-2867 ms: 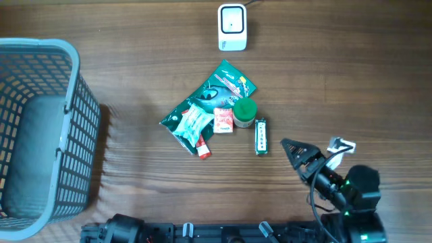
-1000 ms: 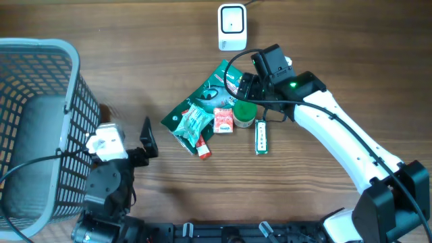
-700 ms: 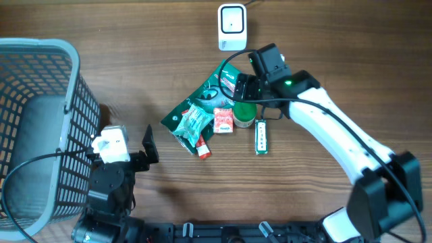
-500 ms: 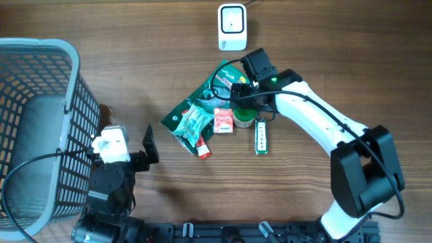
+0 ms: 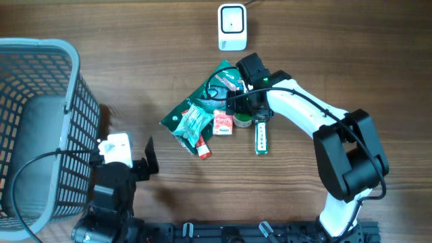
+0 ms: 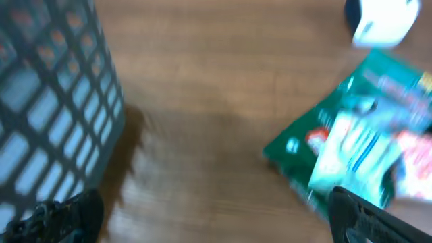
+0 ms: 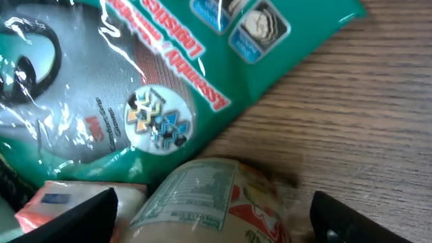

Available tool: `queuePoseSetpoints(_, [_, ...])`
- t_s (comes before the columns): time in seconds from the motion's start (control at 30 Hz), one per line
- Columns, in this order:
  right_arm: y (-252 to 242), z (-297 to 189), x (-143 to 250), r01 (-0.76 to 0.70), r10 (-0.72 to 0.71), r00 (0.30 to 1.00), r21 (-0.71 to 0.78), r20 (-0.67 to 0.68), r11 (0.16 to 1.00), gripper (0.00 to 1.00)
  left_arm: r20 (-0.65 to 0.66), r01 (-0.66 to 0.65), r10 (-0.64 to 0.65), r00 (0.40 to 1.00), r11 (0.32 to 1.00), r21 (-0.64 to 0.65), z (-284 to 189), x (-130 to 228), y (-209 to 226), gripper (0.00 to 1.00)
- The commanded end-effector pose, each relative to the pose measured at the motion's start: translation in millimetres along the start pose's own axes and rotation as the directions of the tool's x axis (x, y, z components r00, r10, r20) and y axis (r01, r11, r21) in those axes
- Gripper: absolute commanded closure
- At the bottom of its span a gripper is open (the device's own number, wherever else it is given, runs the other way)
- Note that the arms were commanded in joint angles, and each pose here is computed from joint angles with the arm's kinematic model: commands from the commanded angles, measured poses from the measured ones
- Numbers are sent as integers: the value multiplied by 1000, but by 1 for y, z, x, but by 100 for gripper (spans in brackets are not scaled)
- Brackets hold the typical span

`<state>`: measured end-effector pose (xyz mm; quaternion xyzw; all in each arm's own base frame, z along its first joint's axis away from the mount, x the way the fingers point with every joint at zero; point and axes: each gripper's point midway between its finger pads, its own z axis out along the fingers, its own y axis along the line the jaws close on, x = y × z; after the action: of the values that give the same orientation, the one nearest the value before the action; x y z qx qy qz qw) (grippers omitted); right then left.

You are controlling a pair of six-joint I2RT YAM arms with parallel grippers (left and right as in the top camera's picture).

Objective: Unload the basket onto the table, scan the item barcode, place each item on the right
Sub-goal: 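Reach the right gripper forward over the jar and items near the scanner, then grasp the green-capped jar with the right gripper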

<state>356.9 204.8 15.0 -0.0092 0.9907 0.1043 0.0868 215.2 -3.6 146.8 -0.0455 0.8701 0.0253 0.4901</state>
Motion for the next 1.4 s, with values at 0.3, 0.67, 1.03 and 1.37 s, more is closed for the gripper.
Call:
queuePoseSetpoints(0.3, [-7, 7, 24, 3, 0, 995, 27, -104, 1000, 35, -171, -56, 47, 984, 997, -50, -2, 43, 15, 0])
queuePoseSetpoints(0.67, [9, -31, 1, -5, 5, 998, 9, -68, 1000, 51, -116, -23, 16, 993, 998, -65, -4, 46, 21, 0])
queuePoseSetpoints(1.03, [48, -123, 17, -84, 58, 964, -91, -261, 992, 60, -157, -37, 26, 987, 997, -71, 5, 67, 22, 0])
queuePoseSetpoints(1.37, [63, -142, 53, -154, 67, 895, -166, -440, 974, 57, -150, -35, 24, 988, 997, -70, 7, 72, 23, 0])
